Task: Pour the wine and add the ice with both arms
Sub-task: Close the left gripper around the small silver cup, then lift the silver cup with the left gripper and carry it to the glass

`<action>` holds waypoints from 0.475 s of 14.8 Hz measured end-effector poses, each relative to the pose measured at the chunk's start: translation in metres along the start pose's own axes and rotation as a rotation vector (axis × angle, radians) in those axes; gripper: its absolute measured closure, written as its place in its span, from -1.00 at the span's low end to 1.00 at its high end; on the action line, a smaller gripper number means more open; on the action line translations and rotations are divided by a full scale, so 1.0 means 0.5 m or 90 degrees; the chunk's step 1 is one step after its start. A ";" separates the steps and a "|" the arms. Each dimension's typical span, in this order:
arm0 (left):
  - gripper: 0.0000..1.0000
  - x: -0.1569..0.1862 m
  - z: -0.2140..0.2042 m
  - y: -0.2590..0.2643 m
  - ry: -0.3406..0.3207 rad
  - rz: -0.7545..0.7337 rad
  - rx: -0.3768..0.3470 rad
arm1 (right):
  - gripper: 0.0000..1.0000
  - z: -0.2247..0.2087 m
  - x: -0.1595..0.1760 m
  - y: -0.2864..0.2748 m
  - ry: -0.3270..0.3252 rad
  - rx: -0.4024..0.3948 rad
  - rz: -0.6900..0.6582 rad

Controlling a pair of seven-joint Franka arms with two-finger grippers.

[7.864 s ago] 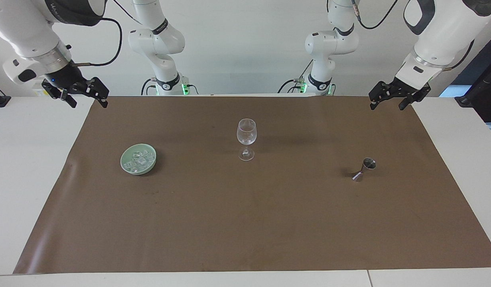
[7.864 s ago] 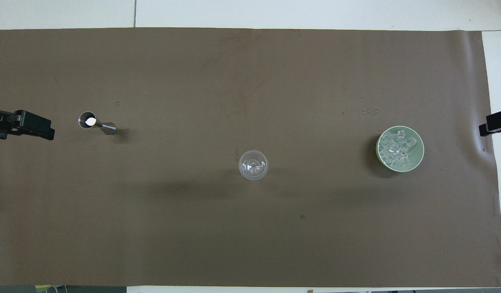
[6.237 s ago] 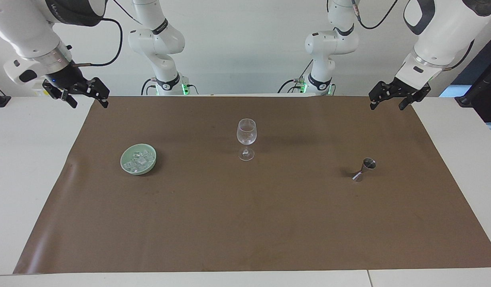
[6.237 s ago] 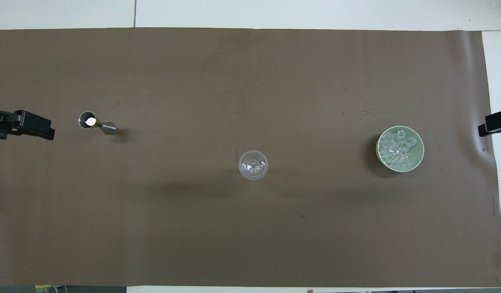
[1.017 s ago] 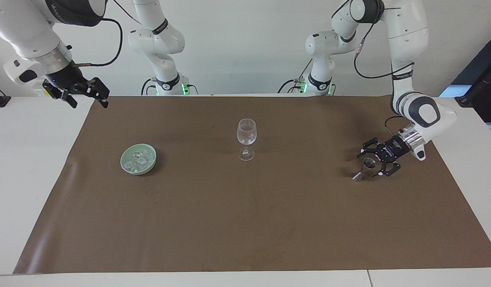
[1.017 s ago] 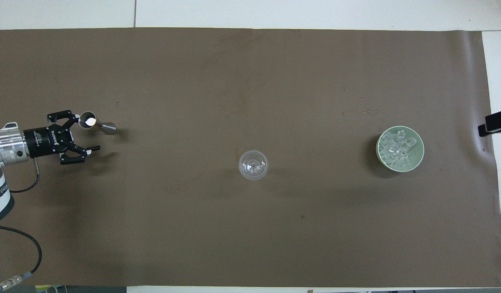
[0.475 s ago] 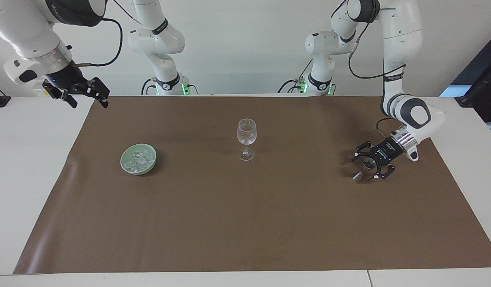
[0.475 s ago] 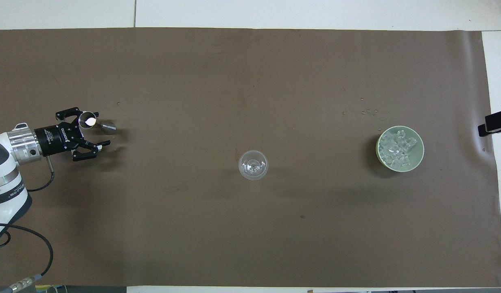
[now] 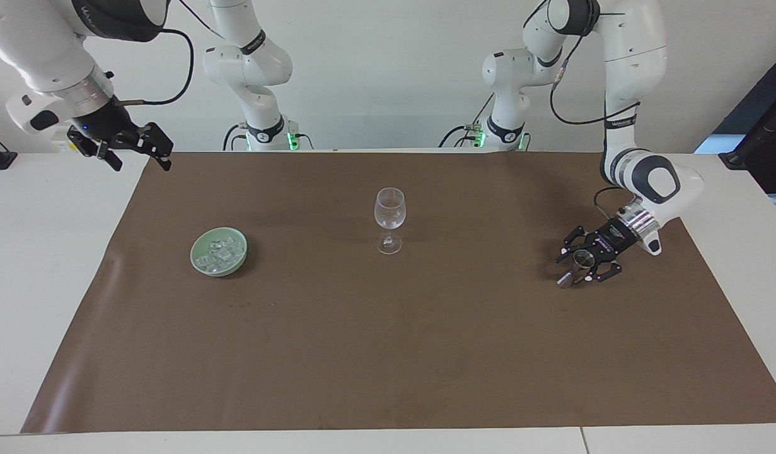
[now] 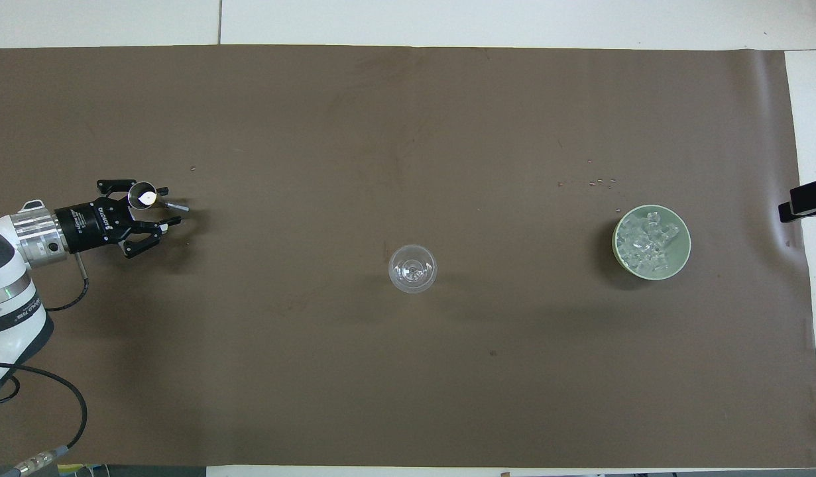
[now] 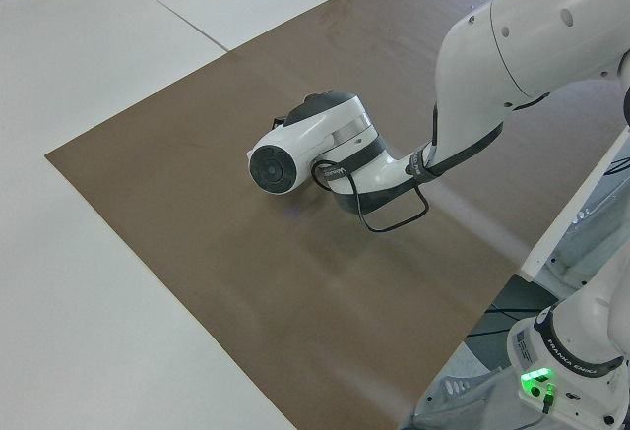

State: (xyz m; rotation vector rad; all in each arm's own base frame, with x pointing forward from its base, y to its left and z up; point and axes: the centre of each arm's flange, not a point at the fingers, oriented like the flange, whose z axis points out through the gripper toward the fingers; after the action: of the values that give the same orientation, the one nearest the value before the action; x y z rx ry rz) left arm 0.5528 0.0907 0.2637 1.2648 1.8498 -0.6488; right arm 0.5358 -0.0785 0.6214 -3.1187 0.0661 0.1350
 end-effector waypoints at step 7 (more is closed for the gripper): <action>0.57 -0.016 -0.018 0.007 -0.024 -0.009 -0.028 | -1.00 0.000 0.000 0.000 0.000 0.000 0.000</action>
State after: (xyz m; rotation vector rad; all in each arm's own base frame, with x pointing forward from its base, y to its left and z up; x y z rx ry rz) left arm 0.5550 0.0947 0.2756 1.2045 1.8344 -0.6315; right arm 0.5358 -0.0785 0.6213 -3.1187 0.0661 0.1351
